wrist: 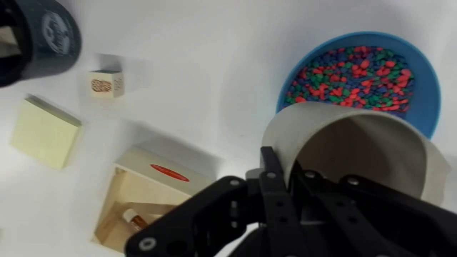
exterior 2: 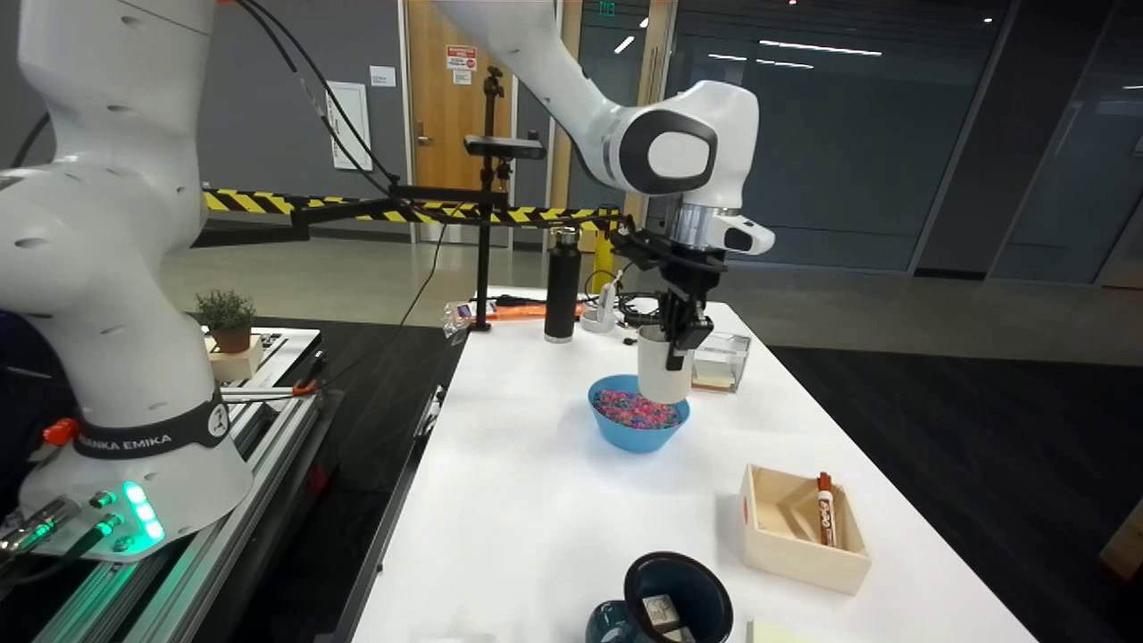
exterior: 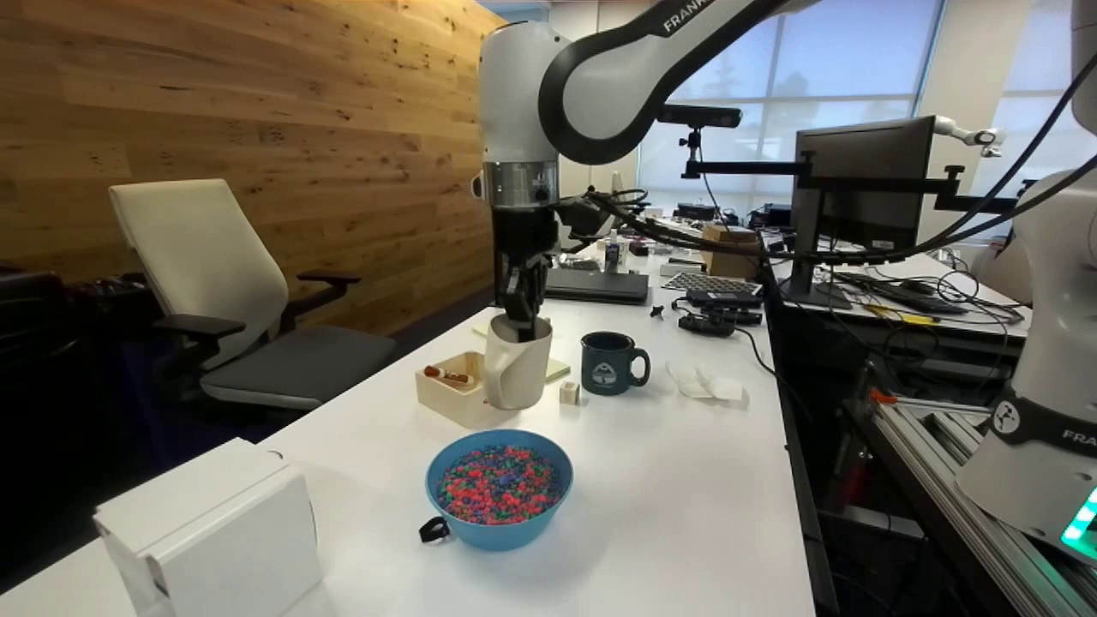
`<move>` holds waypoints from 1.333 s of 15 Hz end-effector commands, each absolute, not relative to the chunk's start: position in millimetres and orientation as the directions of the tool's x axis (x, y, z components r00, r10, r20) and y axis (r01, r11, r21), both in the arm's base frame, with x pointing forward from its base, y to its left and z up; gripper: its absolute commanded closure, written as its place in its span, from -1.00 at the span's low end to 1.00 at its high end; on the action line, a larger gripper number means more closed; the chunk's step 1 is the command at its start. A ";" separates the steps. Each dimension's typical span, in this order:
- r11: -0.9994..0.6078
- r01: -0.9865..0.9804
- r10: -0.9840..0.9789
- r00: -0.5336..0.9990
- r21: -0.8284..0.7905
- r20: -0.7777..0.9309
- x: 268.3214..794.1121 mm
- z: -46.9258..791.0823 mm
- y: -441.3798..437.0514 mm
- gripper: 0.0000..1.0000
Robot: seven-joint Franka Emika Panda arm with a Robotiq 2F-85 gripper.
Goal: Take the marker from the white cup and place it in the box, then place the cup on the table.
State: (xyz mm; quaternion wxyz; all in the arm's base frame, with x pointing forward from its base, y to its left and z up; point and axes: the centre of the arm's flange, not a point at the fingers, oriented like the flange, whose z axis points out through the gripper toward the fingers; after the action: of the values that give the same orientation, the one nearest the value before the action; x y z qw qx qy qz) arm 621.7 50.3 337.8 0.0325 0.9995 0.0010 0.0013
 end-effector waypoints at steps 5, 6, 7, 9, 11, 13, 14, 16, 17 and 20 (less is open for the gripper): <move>-0.978 -0.177 -0.173 0.984 0.107 0.048 587.0 311.9 14.8 0.97; -0.979 -0.182 -0.177 0.982 0.092 0.061 584.8 302.3 16.9 0.97; -0.979 -0.192 -0.186 0.980 0.071 0.073 581.8 290.1 17.6 0.97; -0.973 -0.226 -0.222 0.972 0.050 0.076 574.5 269.3 16.2 0.97; -0.963 -0.267 -0.262 0.961 0.039 0.092 567.2 261.1 6.5 0.97; -0.955 -0.293 -0.287 0.952 0.039 0.108 562.3 261.0 -5.0 0.97; -0.951 -0.307 -0.301 0.948 0.042 0.109 559.3 257.9 -10.2 0.97; -0.945 -0.323 -0.318 0.943 0.048 0.100 552.3 251.6 -16.9 0.97; -0.940 -0.338 -0.333 0.939 0.049 0.085 547.9 243.5 -19.8 0.97; -0.926 -0.377 -0.375 0.925 0.031 0.053 538.5 227.3 -25.1 0.97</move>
State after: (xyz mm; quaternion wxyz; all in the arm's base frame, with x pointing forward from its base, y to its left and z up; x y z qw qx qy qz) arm 552.2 -20.8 237.9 0.0391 0.9859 -0.1609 0.0230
